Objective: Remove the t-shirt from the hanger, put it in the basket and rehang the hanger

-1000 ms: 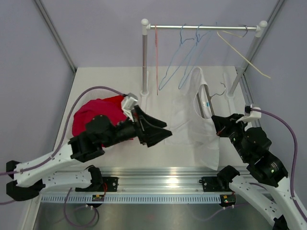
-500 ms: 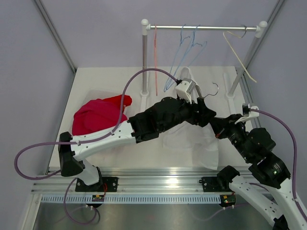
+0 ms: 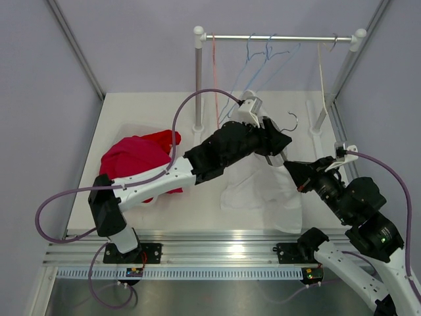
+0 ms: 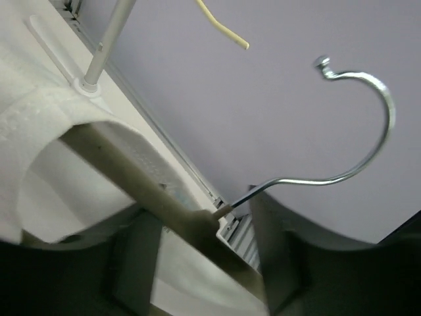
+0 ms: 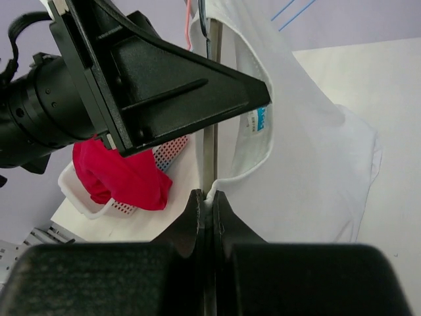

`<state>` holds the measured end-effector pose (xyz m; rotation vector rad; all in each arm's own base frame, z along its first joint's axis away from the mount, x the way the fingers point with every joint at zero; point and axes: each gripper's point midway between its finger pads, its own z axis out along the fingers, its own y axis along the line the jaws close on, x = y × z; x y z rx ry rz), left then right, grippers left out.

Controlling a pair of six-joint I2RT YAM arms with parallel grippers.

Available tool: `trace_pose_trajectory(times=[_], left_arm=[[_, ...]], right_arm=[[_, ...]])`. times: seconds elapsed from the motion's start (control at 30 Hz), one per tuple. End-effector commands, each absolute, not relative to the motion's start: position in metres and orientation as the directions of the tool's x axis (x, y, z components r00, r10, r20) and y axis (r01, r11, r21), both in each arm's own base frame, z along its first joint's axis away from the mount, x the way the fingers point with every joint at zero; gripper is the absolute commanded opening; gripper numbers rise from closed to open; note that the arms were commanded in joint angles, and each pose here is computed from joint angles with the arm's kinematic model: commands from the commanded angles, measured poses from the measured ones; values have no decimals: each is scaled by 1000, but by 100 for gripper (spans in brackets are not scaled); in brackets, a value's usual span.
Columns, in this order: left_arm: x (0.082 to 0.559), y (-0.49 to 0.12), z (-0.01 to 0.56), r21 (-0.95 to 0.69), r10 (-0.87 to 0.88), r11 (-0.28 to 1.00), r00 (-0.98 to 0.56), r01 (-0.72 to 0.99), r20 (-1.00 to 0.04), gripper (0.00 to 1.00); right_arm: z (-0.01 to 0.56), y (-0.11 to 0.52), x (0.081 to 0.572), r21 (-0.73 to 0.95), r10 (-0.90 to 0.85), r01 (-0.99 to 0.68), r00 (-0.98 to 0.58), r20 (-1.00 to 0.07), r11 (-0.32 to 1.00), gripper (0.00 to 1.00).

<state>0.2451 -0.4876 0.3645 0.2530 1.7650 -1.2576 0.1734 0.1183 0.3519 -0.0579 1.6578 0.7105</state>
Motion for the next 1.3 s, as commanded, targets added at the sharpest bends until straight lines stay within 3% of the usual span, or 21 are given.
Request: trace_pose_trajectory(times=[0.0, 0.07, 0.1, 0.17, 0.2, 0.23, 0.3, 0.33, 0.43, 0.57, 0.83, 0.87, 1.1, 1.13, 1.27], left_arm=[[235, -478, 410, -663, -437, 345, -511, 665, -740, 49], [232, -472, 414, -665, -452, 333, -506, 669, -735, 35], [231, -470, 417, -667, -458, 327, -505, 669, -731, 21], [224, -464, 427, -668, -466, 302, -507, 680, -725, 10], [222, -461, 428, -671, -466, 297, -511, 679, -723, 4], [220, -458, 432, -671, -469, 288, -510, 683, -721, 0], [211, -448, 446, -667, -482, 255, -506, 700, -715, 0], [207, -444, 453, -672, -492, 234, -510, 703, -706, 0], [196, -427, 473, -664, -526, 190, -496, 724, -691, 0], [198, -404, 501, -626, -580, 222, -415, 747, -701, 0], [194, -360, 542, -585, -666, 220, -318, 781, -675, 0], [194, -357, 543, -584, -674, 217, -313, 782, -669, 0], [191, -329, 561, -586, -745, 154, -296, 796, -598, 0], [190, -327, 563, -582, -751, 152, -289, 799, -593, 0], [193, -307, 581, -561, -787, 171, -230, 810, -572, 0]], right_arm=[[384, 128, 159, 426, 389, -523, -186, -902, 738, 0], [381, 132, 157, 437, 389, -533, -208, -898, 724, 0], [380, 132, 155, 443, 392, -537, -214, -895, 718, 0], [379, 132, 153, 451, 395, -535, -223, -891, 714, 4], [378, 138, 145, 450, 379, -574, -246, -892, 685, 11], [378, 140, 141, 448, 369, -590, -258, -893, 672, 34], [374, 144, 128, 445, 339, -626, -289, -895, 640, 58], [373, 145, 123, 445, 326, -636, -302, -896, 631, 78], [362, 147, 112, 435, 272, -655, -342, -900, 617, 94], [338, 160, 106, 472, 218, -666, -431, -875, 577, 96], [332, 183, 109, 534, 229, -691, -488, -842, 487, 87], [333, 187, 111, 541, 236, -696, -491, -838, 473, 82], [322, 200, 113, 584, 250, -697, -530, -810, 415, 5], [322, 200, 112, 589, 255, -697, -532, -807, 409, 0], [308, 199, 105, 587, 201, -695, -560, -804, 414, 0]])
